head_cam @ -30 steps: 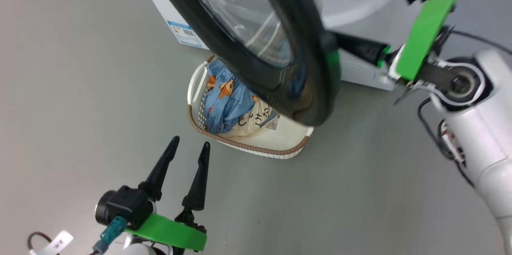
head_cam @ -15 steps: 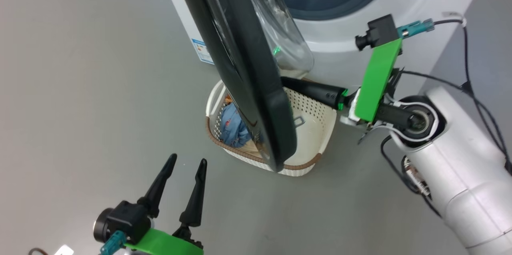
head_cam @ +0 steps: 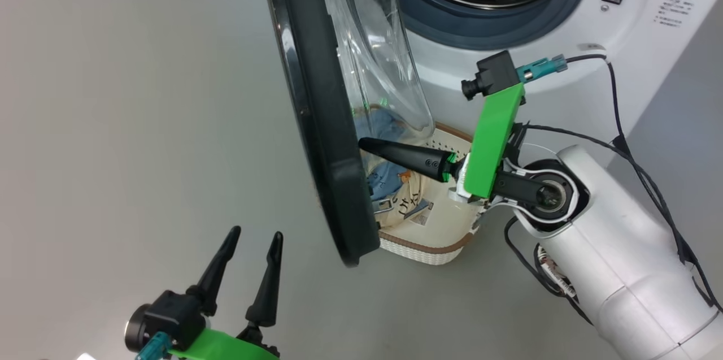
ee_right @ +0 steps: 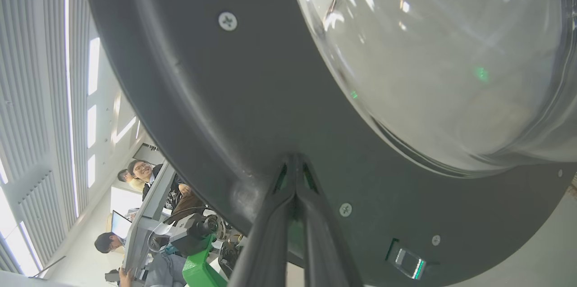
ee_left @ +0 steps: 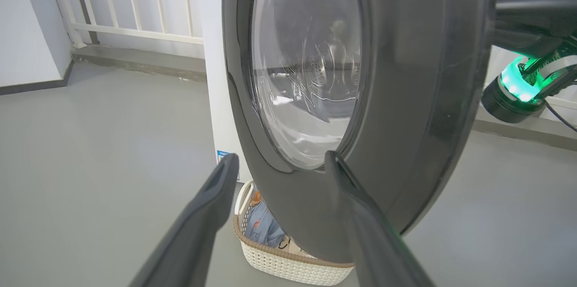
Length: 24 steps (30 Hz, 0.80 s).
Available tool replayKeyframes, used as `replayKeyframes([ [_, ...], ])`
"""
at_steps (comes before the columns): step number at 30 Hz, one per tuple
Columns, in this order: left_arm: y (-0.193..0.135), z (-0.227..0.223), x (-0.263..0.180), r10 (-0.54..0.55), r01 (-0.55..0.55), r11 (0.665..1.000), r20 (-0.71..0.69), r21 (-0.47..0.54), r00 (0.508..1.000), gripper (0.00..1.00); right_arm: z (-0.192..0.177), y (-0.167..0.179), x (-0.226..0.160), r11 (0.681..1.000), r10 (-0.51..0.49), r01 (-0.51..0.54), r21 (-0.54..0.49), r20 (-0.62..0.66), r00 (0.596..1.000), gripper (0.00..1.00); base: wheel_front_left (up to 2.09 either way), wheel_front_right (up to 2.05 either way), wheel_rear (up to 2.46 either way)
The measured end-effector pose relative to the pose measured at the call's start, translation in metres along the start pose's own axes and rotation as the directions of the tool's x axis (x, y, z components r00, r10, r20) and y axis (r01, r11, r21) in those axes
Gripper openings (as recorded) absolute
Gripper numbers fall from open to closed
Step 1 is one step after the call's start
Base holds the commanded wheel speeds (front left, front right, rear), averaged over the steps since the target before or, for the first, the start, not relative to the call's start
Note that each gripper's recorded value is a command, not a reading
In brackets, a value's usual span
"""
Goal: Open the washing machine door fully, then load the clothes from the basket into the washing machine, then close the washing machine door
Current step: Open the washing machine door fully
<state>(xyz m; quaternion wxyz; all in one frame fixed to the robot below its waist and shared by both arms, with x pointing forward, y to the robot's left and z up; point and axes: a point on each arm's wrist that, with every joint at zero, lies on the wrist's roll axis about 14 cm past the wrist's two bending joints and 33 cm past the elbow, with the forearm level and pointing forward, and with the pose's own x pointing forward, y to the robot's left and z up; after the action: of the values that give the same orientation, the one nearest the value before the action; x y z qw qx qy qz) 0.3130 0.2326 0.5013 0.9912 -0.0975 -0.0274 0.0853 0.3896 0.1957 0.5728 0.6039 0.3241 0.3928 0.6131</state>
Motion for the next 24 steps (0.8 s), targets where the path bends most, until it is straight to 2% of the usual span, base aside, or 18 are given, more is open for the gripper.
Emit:
replayKeyframes([
  [11, 0.022, -0.003, -0.016, 0.079, -0.079, 0.997, -0.012, 0.007, 0.997, 1.00, -0.014, 0.009, 0.020, 0.999, 0.032, -0.031, 0.005, -0.039, 0.999, 0.00, 0.00, 0.00, 0.00],
  [24, 0.029, -0.001, -0.015, 0.104, -0.104, 0.994, -0.008, 0.015, 0.995, 1.00, -0.020, 0.007, 0.033, 0.999, 0.039, -0.038, 0.015, -0.057, 0.998, 0.00, 0.00, 0.00, 0.00],
])
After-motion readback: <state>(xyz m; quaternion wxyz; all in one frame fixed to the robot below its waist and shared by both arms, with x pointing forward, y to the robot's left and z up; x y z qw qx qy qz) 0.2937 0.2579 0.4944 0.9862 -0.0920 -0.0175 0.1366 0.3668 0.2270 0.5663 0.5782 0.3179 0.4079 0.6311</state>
